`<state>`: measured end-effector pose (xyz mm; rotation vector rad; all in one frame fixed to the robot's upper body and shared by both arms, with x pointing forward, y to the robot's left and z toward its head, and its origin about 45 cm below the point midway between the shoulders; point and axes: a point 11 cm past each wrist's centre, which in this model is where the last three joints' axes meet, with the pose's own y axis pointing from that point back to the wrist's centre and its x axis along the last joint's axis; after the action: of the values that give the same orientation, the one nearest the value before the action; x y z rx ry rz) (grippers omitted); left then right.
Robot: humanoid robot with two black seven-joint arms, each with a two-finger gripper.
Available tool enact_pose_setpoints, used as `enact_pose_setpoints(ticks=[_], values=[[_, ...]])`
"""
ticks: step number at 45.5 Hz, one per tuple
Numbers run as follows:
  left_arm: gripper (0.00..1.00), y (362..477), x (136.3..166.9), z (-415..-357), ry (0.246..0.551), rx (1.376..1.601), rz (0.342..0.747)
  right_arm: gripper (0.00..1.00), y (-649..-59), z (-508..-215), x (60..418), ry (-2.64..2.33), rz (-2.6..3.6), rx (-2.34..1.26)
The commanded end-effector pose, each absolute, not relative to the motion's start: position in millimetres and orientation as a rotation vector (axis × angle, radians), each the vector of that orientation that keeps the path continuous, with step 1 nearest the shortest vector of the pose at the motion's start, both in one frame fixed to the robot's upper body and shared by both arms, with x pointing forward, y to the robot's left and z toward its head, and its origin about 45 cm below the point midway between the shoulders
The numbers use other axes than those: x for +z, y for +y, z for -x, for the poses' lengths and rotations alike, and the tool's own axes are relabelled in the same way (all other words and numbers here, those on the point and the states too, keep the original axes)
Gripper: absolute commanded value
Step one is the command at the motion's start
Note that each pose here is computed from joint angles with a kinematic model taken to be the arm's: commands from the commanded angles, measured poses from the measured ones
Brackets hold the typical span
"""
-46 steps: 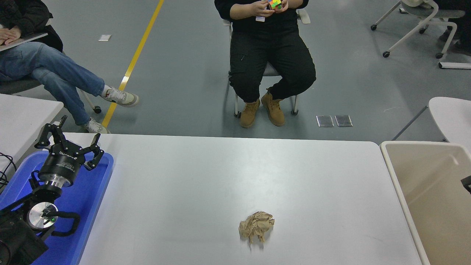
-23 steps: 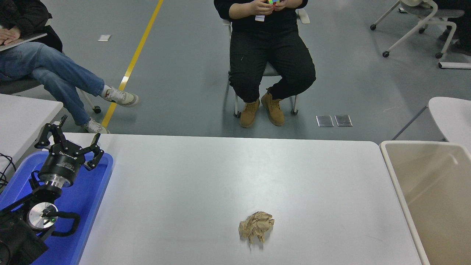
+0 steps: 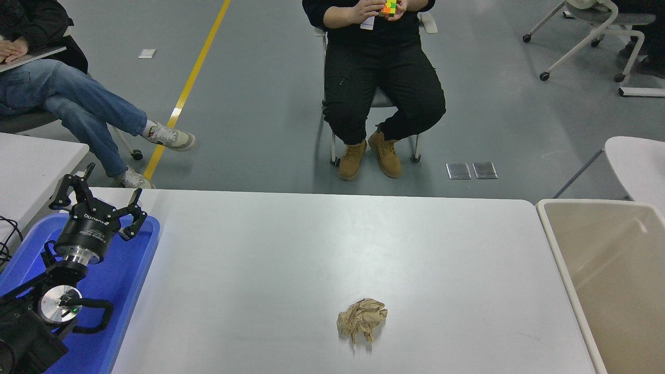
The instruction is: Clean the table surface
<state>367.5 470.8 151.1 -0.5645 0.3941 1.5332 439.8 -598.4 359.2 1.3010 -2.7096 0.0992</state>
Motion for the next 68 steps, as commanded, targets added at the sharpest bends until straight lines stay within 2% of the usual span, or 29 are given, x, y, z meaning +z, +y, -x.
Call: enact_pose_setpoints(ticks=[1, 8, 17, 47, 68], values=[[1.00, 470.7, 151.0, -367.5, 0.394, 1.533, 0.565, 0.99, -570, -463, 391, -2.821, -1.552, 0.034], [1.00, 470.7, 151.0, -367.5, 0.394, 1.533, 0.565, 0.99, -535, -476, 413, -2.797, -1.813, 0.029], [1.00, 470.7, 151.0, -367.5, 0.394, 1.533, 0.565, 0.99, -502, -475, 418, -2.698, -2.132, -0.011], [1.00, 470.7, 151.0, -367.5, 0.394, 1.533, 0.565, 0.99, -456, -433, 285, -2.523, -2.382, -0.366], [1.00, 470.7, 151.0, -367.5, 0.394, 1.533, 0.565, 0.99, -448, -402, 221, -2.504, -2.365, -0.471]])
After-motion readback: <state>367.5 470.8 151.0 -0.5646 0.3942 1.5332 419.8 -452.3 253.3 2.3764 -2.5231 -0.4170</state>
